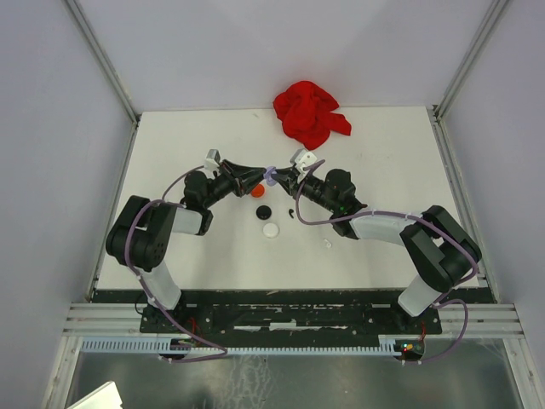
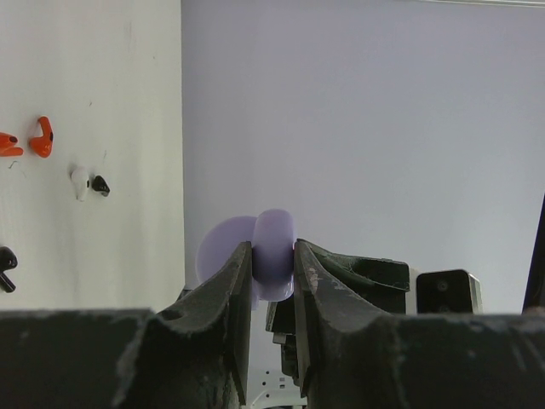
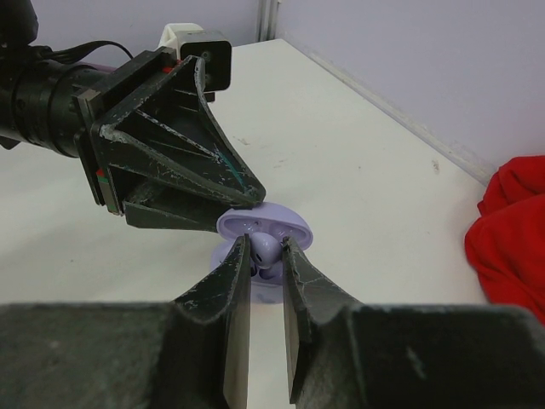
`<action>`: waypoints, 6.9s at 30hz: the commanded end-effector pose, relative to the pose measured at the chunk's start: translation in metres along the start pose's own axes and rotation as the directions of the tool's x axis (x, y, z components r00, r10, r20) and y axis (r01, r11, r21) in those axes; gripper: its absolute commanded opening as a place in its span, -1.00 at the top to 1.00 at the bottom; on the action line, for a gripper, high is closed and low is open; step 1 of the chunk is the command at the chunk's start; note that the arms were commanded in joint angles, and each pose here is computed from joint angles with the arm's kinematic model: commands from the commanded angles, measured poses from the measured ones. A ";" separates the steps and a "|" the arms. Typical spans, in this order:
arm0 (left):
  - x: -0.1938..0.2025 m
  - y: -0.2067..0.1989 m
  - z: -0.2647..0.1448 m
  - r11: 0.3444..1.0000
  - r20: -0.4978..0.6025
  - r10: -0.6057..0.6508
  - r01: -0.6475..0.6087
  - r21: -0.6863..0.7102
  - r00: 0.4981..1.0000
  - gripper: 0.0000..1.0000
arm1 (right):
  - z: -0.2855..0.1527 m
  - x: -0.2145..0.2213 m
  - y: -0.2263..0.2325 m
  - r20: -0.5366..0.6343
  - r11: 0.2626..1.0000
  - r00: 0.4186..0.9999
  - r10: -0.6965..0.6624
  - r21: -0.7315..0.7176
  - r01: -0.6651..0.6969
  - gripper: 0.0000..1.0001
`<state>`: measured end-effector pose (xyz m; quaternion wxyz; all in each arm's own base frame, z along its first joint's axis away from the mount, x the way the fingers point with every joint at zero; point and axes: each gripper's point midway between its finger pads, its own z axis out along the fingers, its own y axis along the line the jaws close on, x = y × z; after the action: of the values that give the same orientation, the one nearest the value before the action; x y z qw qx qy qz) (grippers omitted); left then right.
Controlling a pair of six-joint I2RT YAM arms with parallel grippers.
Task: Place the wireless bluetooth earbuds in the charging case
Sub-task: Place the earbud in the charging case, then close the charging case, then place the charging case at the center of the board.
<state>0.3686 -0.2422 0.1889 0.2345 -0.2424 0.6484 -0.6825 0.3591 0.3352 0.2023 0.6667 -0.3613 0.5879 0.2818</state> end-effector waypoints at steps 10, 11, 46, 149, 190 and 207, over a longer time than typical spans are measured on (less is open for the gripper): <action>-0.005 -0.019 0.006 0.997 0.015 0.014 -0.015 0.076 1.000 0.94 | -0.010 -0.029 0.006 0.084 0.994 0.990 0.110 0.001 -0.111 -0.05; -0.005 -0.017 0.006 0.997 0.017 0.016 -0.017 0.069 1.000 0.94 | -0.012 -0.038 0.004 0.116 0.994 0.987 0.110 0.010 -0.112 -0.18; -0.018 -0.007 0.007 0.977 0.091 0.199 -0.189 -0.103 0.976 0.94 | -0.028 0.037 0.001 -0.603 0.915 0.698 0.386 0.345 -0.208 -0.39; -0.012 0.032 0.007 0.911 0.457 -0.355 0.412 -0.028 0.816 0.94 | 0.005 0.046 -0.054 -0.070 0.831 0.995 0.067 0.556 -0.017 -0.47; -0.124 0.096 -0.037 0.815 0.482 0.404 -0.066 -0.576 0.778 0.94 | 0.025 0.113 -0.006 -0.668 0.898 0.603 0.437 0.360 -0.252 -0.58; -0.140 0.121 -0.056 0.757 0.451 0.448 -0.059 -0.651 0.772 0.51 | 0.069 0.143 0.014 -0.704 0.915 0.585 0.402 0.332 -0.229 -0.58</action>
<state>0.4300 -0.1202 0.0531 0.4035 -0.4258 0.7534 -0.2971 0.4005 0.3787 0.0492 0.3099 -0.2675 0.8996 0.1518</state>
